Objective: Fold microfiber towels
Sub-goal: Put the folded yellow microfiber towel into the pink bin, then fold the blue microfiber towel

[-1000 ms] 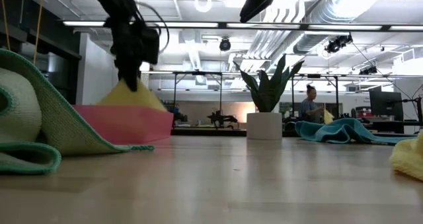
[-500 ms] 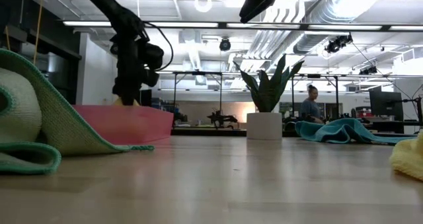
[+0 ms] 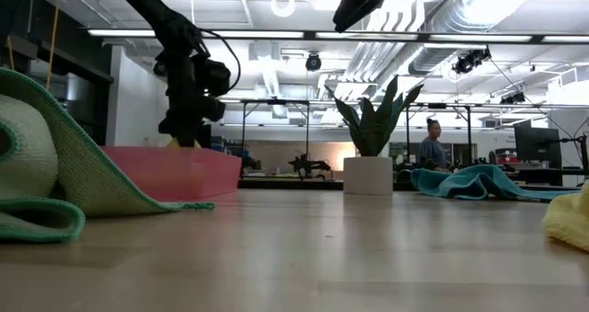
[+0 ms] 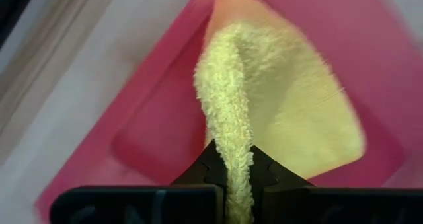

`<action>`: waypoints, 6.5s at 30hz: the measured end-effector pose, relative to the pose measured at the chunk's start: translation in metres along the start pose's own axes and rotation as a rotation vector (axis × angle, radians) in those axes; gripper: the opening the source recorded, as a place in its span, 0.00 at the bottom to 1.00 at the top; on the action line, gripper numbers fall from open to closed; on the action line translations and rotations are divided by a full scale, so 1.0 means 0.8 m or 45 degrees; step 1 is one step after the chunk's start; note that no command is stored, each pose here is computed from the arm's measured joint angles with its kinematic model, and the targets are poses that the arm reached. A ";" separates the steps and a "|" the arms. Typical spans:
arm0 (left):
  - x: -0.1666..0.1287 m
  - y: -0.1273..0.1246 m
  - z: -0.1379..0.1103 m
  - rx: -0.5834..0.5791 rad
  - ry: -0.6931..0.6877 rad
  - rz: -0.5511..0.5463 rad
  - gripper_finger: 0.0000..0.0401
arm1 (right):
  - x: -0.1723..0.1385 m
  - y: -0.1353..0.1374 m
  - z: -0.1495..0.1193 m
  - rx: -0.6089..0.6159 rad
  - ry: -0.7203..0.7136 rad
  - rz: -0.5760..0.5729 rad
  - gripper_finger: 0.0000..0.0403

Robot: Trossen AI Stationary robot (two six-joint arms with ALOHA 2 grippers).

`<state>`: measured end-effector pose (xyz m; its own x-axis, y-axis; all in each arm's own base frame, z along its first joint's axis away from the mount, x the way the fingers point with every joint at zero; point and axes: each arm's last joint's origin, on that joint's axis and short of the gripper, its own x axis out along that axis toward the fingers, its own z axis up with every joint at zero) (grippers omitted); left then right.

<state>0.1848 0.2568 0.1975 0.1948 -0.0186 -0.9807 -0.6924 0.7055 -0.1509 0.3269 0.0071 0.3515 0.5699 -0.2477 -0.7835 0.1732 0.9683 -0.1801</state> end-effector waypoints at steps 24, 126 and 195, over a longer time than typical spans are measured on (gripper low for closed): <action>-0.003 0.015 -0.010 -0.207 0.084 0.117 0.00 | 0.000 0.000 0.000 0.012 -0.001 0.000 0.46; 0.037 -0.104 -0.034 1.059 -0.039 0.198 0.00 | 0.000 0.000 0.004 -0.010 -0.036 -0.009 0.46; -0.143 -0.220 -0.194 0.540 -1.738 -0.558 0.00 | 0.070 -0.087 -0.204 0.596 0.707 -0.405 0.46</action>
<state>0.1769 0.0247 0.3167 0.9764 0.2126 0.0367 -0.2073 0.9716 -0.1138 0.2155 -0.0689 0.2230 -0.0262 -0.3378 -0.9408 0.6504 0.7090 -0.2727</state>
